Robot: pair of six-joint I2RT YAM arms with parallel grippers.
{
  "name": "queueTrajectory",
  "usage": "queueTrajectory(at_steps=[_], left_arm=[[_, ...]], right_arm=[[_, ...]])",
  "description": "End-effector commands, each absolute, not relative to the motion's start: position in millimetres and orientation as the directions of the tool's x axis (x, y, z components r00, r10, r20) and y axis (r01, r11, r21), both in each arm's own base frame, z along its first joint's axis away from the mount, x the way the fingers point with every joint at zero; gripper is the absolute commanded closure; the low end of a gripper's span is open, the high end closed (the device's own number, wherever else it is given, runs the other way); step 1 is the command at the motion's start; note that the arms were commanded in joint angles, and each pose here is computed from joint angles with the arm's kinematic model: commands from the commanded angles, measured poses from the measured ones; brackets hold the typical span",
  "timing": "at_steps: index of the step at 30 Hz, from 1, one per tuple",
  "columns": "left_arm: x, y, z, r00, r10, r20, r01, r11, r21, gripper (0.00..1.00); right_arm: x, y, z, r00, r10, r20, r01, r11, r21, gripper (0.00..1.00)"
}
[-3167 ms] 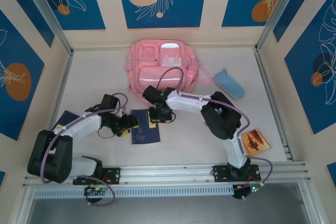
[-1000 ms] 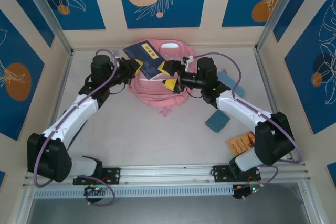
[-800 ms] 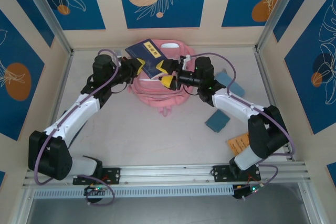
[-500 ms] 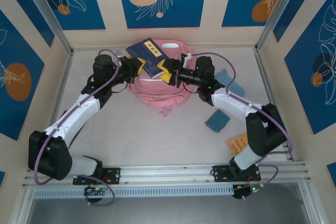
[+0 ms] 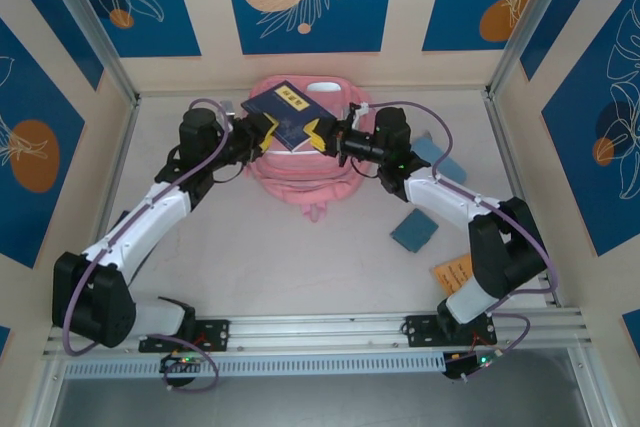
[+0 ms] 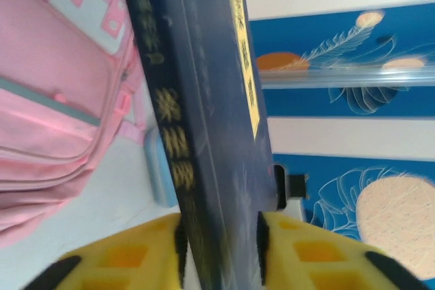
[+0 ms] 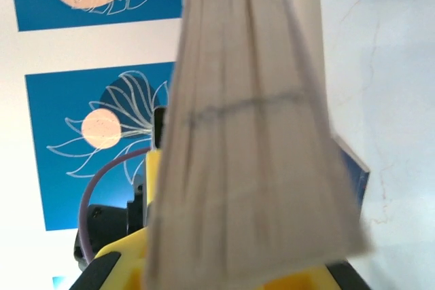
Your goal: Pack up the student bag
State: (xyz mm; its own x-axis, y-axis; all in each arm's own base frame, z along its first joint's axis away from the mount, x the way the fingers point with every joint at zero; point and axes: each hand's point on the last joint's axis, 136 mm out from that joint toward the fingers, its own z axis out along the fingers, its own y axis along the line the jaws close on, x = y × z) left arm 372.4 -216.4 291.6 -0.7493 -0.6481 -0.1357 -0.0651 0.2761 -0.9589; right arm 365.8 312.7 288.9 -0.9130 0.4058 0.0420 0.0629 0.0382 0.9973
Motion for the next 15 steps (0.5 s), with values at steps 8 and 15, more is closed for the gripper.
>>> queueTrajectory(at_steps=[8, 15], left_arm=[[367, -182, 202, -0.831, -0.205, -0.517, 0.096, 0.863, -0.495, 0.23], [424, -200, 156, -0.855, 0.025, -0.519, 0.232, 0.912, -0.338, 0.27]], right_arm=[[353, 234, 225, -0.829, 0.528, -0.186, 0.083, 0.444, 0.892, 0.99], [334, 214, 207, -0.837, 0.505, -0.212, 0.087, 0.505, 0.859, 0.99]])
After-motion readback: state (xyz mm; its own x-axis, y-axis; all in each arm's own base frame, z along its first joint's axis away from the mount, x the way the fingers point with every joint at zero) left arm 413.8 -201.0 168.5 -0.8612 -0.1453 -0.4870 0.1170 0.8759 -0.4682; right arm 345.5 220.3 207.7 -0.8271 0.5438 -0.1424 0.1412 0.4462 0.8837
